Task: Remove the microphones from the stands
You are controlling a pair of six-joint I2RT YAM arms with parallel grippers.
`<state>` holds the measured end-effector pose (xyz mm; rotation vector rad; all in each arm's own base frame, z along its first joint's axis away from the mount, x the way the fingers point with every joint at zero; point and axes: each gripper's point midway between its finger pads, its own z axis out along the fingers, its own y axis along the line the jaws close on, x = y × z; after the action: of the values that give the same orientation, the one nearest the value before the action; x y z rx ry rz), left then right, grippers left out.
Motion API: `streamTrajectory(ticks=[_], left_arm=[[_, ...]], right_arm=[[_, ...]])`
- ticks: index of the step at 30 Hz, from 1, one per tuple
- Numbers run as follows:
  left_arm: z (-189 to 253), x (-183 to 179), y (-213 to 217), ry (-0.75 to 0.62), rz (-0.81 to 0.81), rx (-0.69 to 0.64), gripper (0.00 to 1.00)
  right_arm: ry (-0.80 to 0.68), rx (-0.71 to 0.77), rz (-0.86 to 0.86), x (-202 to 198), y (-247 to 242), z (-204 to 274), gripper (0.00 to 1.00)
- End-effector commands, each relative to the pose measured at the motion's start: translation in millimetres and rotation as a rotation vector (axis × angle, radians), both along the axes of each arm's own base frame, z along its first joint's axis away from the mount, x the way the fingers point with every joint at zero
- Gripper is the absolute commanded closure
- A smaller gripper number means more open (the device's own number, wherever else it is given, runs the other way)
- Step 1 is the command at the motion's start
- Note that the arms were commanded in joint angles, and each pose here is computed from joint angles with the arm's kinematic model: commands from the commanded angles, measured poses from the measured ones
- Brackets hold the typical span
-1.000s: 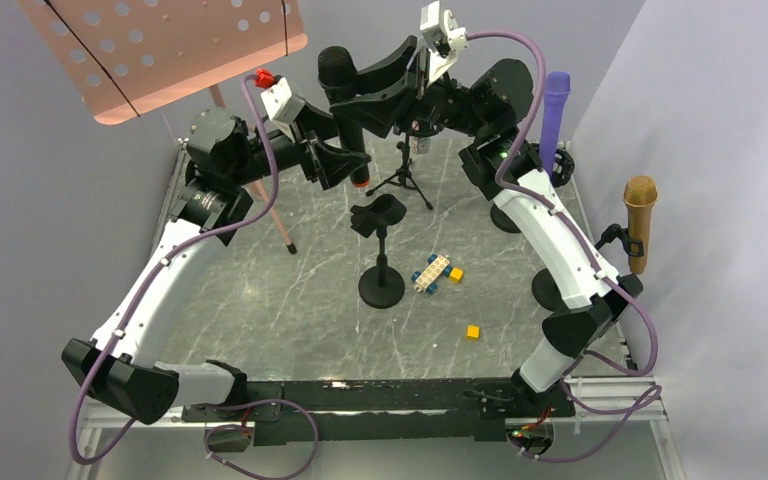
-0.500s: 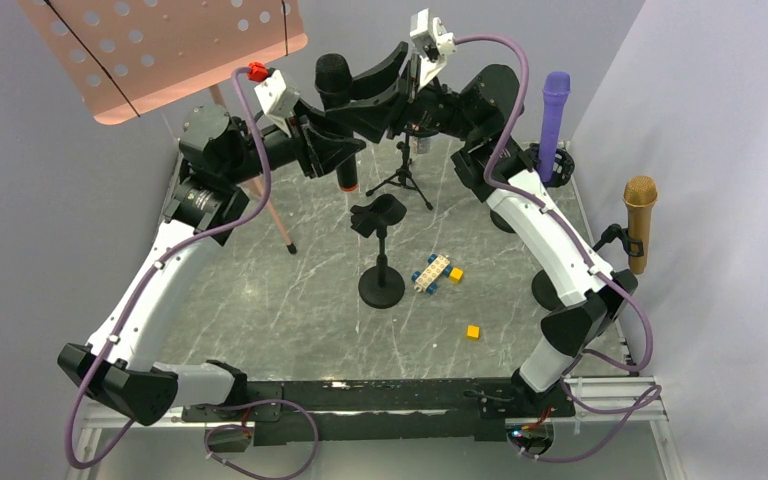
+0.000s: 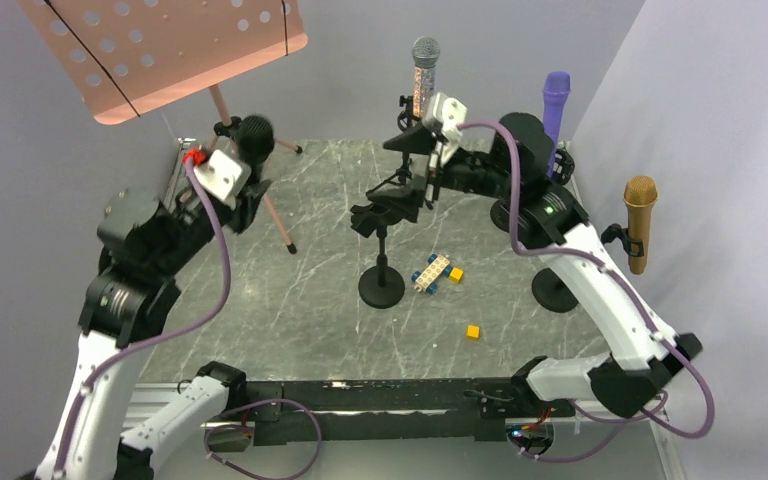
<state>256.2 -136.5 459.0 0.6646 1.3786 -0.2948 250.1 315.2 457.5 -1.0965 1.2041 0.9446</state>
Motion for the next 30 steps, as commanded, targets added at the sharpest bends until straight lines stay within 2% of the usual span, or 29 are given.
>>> streamTrajectory(ticks=[1,5,8,11,13,16,25,30], left_arm=[[-125,-2,98,0.296,0.396,0.388,1.0],[-218,-38,140,0.647,0.499,0.533,1.0],[-256,-57,159,0.787,0.568,0.519,1.0],[-274,-58,181,0.799,0.675,0.451,1.0],[-292,-61,197,0.859,0.746,0.449,1.0],[-327,-66,216,0.98,0.797,0.446,1.0],[-377,-67,269,1.119,0.932,0.437,1.0],[-391,-56,286,1.09,0.96,0.467,1.0]], right_arm=[[-0.106,-0.117,-0.148,3,-41,-16,0.0],[-0.088,-0.123,-0.222,18,-52,-12,0.0],[-0.073,-0.078,-0.226,23,-53,-6,0.0],[-0.054,-0.05,-0.205,26,-49,-5,0.0],[-0.051,-0.05,-0.192,26,-46,-4,0.0],[-0.055,-0.048,-0.186,28,-44,0,0.0],[-0.067,-0.11,-0.132,19,-44,-6,0.0],[-0.086,-0.172,-0.067,5,-46,-13,0.0]])
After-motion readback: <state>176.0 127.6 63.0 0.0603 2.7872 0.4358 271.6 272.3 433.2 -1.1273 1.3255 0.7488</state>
